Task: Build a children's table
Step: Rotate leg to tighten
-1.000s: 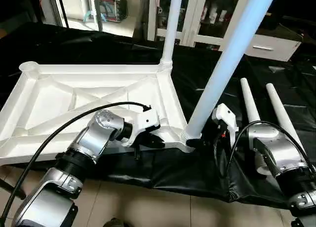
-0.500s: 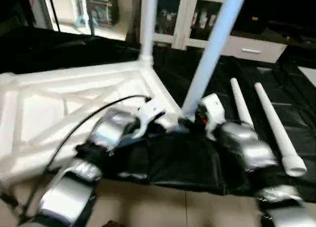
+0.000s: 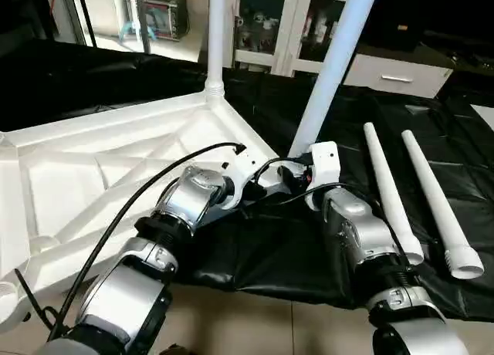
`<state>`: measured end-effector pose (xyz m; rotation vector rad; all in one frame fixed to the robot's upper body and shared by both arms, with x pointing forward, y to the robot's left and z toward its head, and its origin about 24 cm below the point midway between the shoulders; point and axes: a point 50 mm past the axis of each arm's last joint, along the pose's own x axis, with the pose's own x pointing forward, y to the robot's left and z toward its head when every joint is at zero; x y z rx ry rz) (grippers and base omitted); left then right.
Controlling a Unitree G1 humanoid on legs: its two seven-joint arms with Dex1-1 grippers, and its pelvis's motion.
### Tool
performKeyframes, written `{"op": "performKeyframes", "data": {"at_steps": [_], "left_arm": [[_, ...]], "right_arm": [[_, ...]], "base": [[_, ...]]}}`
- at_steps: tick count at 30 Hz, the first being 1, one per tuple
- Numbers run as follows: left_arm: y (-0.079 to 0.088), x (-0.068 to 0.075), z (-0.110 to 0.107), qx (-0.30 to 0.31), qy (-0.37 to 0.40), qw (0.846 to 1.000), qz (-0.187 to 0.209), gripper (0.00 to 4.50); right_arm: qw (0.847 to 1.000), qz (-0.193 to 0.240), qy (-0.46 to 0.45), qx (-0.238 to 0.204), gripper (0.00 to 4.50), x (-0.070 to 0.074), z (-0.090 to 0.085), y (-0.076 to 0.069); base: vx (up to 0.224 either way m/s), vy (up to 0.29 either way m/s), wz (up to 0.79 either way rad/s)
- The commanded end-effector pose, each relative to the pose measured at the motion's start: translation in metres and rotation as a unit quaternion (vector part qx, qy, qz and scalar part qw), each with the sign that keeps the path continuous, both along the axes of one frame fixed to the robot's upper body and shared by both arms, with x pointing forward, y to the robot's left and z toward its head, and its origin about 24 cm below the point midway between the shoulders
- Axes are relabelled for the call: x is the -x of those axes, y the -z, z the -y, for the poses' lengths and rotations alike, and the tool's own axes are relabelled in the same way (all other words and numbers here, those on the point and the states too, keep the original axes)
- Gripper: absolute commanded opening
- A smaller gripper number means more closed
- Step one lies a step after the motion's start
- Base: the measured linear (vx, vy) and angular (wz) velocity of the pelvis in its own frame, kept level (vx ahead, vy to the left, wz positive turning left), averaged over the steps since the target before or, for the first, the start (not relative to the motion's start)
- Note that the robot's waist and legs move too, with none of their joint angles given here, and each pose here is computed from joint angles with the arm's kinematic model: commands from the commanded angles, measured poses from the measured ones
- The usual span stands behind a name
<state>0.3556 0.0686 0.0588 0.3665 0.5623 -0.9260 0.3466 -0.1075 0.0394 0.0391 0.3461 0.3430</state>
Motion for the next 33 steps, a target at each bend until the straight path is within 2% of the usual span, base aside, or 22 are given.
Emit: {"op": "performKeyframes", "data": {"at_steps": [1,2,3,5,6,9,11,16,22,23,26,28,29,31,33], "left_arm": [[-0.014,-0.007,0.008,0.005,-0.005,0.999,0.034,0.00],[-0.013,-0.007,0.008,0.005,-0.004,0.999,0.033,0.00],[-0.013,-0.007,0.008,0.005,-0.003,0.999,0.032,0.00],[-0.013,-0.007,0.008,0.005,-0.002,1.000,0.031,0.00],[-0.013,-0.007,0.008,0.005,0.001,1.000,0.029,0.00],[-0.012,-0.006,0.007,0.005,0.005,1.000,0.027,0.00],[-0.012,-0.006,0.007,0.005,0.006,1.000,0.026,0.00],[-0.009,-0.005,0.003,0.005,0.018,1.000,0.022,0.00],[-0.009,-0.004,0.002,0.005,0.020,1.000,0.021,0.00],[-0.007,-0.001,0.001,0.007,0.044,0.999,0.023,0.00],[0.000,0.014,-0.007,0.014,0.120,0.993,-0.013,0.00],[0.000,0.015,-0.008,0.014,0.124,0.992,-0.014,0.00],[0.003,0.022,-0.016,0.004,0.156,0.987,-0.026,0.00],[0.007,0.028,-0.025,-0.007,0.184,0.982,-0.039,0.00],[0.007,0.031,-0.028,-0.009,0.192,0.980,-0.045,0.00]], "right_arm": [[0.999,-0.035,-0.042,-0.001,2.72,0.010,-0.022,0.015],[0.998,-0.034,-0.050,-0.011,2.72,0.010,-0.023,0.014],[0.998,-0.033,-0.055,-0.019,3.07,0.010,-0.024,0.013],[0.997,-0.029,-0.058,-0.030,3.07,0.010,-0.024,0.010],[0.997,-0.024,-0.063,-0.036,3.44,0.010,-0.024,0.007],[0.997,-0.014,-0.068,-0.045,3.50,0.009,-0.022,0.002],[0.996,-0.010,-0.072,-0.049,3.76,0.009,-0.021,0.000],[0.993,0.026,-0.095,-0.063,4.24,0.016,0.000,-0.019],[0.993,0.027,-0.100,-0.065,4.43,0.018,0.002,-0.020],[0.991,0.030,-0.120,-0.050,4.43,0.023,0.012,-0.021],[0.980,0.039,-0.194,0.002,4.43,0.038,0.042,-0.023],[0.980,0.041,-0.196,0.005,4.43,0.038,0.043,-0.023],[0.976,0.053,-0.211,0.028,4.43,0.040,0.055,-0.027],[0.972,0.061,-0.224,0.038,4.43,0.042,0.068,-0.033],[0.970,0.062,-0.233,0.038,4.43,0.044,0.072,-0.036]], "base": [[0.000,0.000,0.00],[0.000,0.000,0.00],[0.000,0.000,0.00],[0.000,0.000,0.00],[0.000,0.000,0.00],[0.000,0.000,0.00],[0.000,0.000,0.00],[0.000,0.000,0.00],[0.000,0.000,0.00],[0.000,0.000,0.00],[0.000,0.000,0.00],[0.000,0.000,0.00],[0.000,0.000,0.00],[0.000,0.000,0.00],[0.000,0.000,0.00]]}}
